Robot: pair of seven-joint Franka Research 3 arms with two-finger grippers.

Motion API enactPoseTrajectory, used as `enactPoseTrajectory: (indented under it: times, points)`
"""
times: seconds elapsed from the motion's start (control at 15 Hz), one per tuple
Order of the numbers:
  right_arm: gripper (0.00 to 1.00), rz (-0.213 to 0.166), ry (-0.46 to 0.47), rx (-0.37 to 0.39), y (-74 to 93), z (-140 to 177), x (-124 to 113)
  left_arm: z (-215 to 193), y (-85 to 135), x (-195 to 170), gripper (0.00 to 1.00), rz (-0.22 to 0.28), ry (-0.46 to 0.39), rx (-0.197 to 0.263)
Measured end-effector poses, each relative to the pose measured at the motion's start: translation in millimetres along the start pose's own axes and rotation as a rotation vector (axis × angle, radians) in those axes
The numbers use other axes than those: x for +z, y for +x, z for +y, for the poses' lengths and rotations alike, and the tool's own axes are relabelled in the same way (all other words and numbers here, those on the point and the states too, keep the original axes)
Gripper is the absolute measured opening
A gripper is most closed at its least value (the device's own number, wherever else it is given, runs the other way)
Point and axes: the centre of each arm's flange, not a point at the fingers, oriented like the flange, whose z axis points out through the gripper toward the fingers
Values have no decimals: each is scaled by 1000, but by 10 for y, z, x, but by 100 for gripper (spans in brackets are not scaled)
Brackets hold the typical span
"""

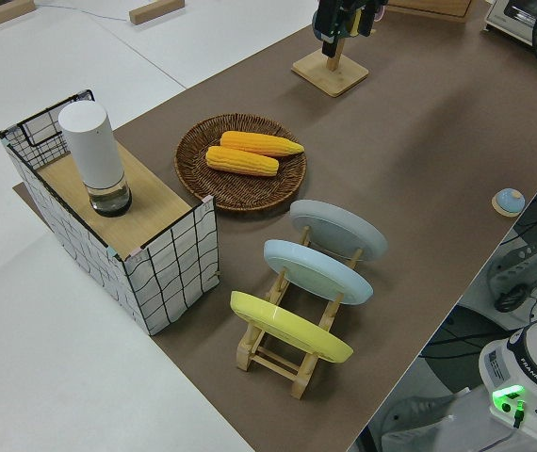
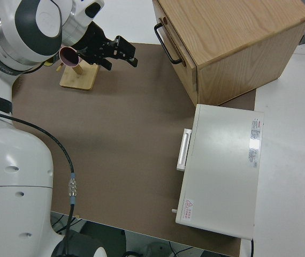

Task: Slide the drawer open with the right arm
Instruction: 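Reach the right gripper up toward the black drawer handle, then close the right gripper around the black bar handle of the drawer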

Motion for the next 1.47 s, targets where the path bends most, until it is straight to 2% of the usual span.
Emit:
enactPoseTrajectory:
  times: [0.13, 0.33, 0.53, 0.8, 1.0, 1.2, 1.47]
  points:
    - [98, 27, -82, -16, -3, -212, -37, 0, 0, 0, 100, 0, 0, 0]
    - [98, 41, -164, -40, -10, -471, -23, 0, 0, 0, 100, 0, 0, 0]
    - [98, 53, -255, -64, 50, -567, 74, 0, 0, 0, 100, 0, 0, 0]
    - [98, 101, -445, -137, 119, -884, 211, 0, 0, 0, 100, 0, 0, 0]
    - [98, 131, -585, -195, 188, -1134, 386, 0, 0, 0, 100, 0, 0, 0]
    - [98, 177, -735, -257, 271, -1283, 601, 0, 0, 0, 100, 0, 0, 0]
    - [98, 235, -840, -309, 378, -1340, 885, 0, 0, 0, 100, 0, 0, 0]
